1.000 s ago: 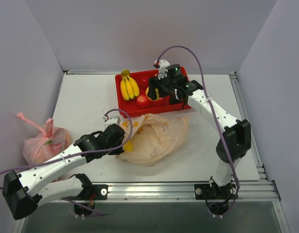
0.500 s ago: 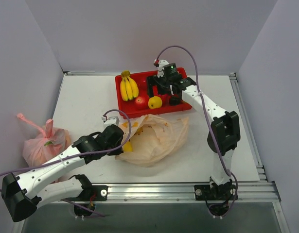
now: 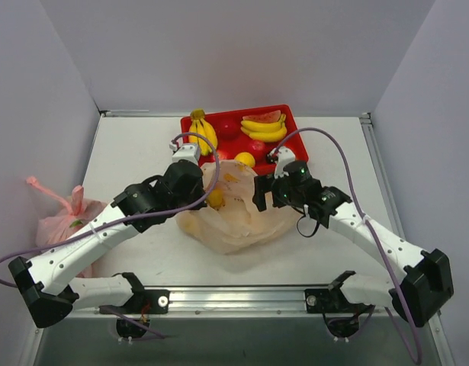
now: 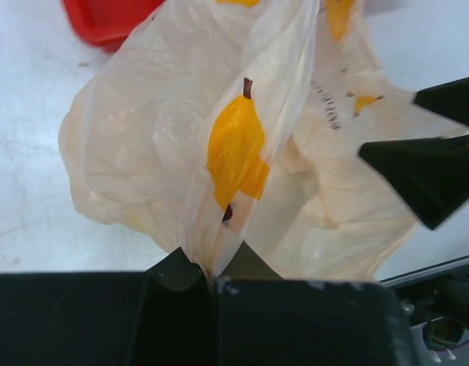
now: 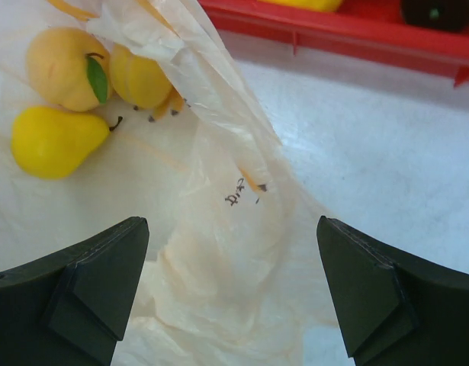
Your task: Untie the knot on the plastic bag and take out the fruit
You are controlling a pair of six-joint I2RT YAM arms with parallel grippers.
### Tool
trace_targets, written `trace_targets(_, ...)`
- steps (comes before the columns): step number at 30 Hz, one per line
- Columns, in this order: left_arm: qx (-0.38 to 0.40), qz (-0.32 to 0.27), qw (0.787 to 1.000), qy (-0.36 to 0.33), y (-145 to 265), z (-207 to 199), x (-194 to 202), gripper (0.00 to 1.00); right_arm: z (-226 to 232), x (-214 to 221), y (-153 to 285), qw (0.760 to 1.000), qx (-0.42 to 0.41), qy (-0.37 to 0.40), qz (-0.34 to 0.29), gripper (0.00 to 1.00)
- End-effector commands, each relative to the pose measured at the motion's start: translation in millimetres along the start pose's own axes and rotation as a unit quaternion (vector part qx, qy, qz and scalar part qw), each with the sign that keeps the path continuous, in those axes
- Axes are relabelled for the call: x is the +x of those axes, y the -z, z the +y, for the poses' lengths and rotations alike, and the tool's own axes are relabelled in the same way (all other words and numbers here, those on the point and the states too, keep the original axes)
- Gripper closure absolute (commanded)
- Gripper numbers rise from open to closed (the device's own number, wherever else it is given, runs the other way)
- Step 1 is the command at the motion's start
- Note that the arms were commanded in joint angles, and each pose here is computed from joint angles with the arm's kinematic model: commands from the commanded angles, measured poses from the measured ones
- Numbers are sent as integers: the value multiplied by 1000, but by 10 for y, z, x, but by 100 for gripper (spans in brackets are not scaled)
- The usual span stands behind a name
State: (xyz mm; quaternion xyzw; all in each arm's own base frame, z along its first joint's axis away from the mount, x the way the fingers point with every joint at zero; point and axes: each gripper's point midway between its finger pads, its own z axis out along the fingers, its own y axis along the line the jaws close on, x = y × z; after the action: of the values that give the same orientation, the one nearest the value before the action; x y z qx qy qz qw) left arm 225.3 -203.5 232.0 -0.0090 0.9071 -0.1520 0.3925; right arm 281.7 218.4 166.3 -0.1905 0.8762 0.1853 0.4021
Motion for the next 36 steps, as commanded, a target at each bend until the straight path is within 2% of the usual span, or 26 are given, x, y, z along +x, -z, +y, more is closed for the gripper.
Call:
trace_targets(1, 48, -37, 998, -34, 150, -440, -339, 100, -148, -53, 62, 998, 34, -29, -47, 3)
trace_targets(5, 81, -21, 993, -78, 194, -859, -146, 100, -181, -2, 129, 997, 36, -29, -57, 4)
trace_targets(7, 72, -8, 994, -78, 140, -818, -35, 100, -186, 1, 155, 997, 37, -30, -62, 4)
trace_targets(10, 17, 3, 999, -44, 26, -397, 193, 100, -85, -48, 237, 997, 21, -15, -77, 4)
trace_targets(12, -16, 12, 1000, 8, -44, -22, 352, 100, 27, -104, 299, 996, 2, 11, -86, 4)
trace_targets(15, -30, 50, 997, 46, -100, 290, 654, 100, 323, -104, 327, 995, -50, 41, -74, 6)
trace_targets(21, -38, 81, 994, 63, -110, 448, 921, 99, 810, 166, 156, 993, -110, 47, -2, 9)
trace_targets(22, -39, 84, 994, 63, -119, 455, 937, 95, 856, 261, 67, 992, -113, 43, 20, 9)
trace_targets(26, -22, 80, 994, 68, -110, 358, 886, 69, 919, 551, -104, 990, -115, 11, 81, 9)
trace_targets(27, -18, 79, 994, 69, -113, 333, 873, 55, 920, 597, -119, 990, -111, 11, 87, 9)
trace_targets(29, 1, 73, 995, 73, -126, 230, 828, 41, 809, 673, -150, 992, -79, 8, 95, 9)
trace_targets(30, 8, 76, 994, 73, -131, 191, 836, 30, 773, 679, -146, 993, -67, 8, 92, 9)
trace_targets(33, 24, 83, 994, 73, -181, 61, 837, 10, 599, 669, -110, 996, -21, 14, 81, 9)
trace_targets(36, 40, 91, 993, 70, -229, -97, 843, 7, 584, 684, -56, 996, -18, 30, 87, 7)
